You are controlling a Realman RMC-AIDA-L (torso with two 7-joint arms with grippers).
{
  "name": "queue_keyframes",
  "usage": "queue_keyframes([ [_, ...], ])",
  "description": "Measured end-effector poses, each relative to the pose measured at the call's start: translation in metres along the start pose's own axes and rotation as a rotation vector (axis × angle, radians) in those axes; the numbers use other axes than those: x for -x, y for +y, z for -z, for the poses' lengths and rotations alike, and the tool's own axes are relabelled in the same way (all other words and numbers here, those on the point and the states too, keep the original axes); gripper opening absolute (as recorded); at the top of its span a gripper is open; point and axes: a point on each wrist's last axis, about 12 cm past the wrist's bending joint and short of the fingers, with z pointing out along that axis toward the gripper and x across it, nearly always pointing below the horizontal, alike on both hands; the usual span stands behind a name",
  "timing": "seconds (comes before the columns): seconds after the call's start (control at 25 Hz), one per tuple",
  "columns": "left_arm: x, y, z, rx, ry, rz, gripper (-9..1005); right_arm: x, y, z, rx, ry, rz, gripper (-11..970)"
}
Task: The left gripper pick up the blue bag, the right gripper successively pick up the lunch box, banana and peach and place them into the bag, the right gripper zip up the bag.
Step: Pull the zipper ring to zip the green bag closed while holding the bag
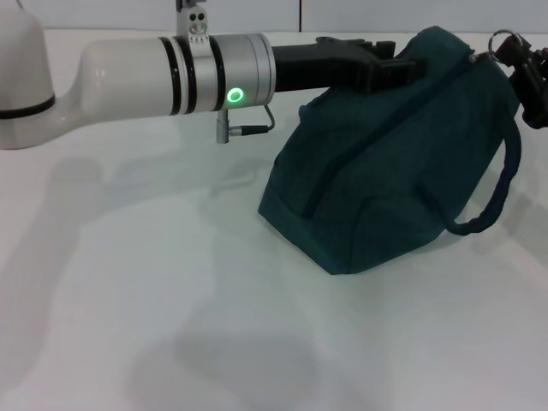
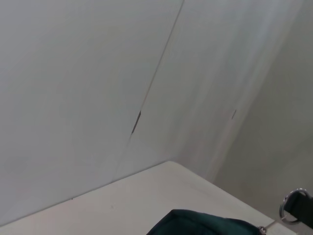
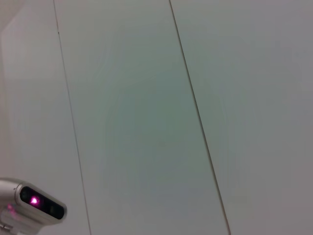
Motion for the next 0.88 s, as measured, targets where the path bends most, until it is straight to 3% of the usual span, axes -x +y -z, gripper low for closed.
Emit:
queue_keyframes([
  [0.4, -0.009, 0.000, 0.007, -0.006, -0.044, -0.058, 469, 0.000, 0.002, 0.000, 0.011, -0.009, -0.004, 15],
  [0.88, -0.023, -0.003, 0.023, -0.048, -0.077, -0.159, 125, -0.004, 0.013, -0.014, 0.082, -0.003, -0.041, 15],
])
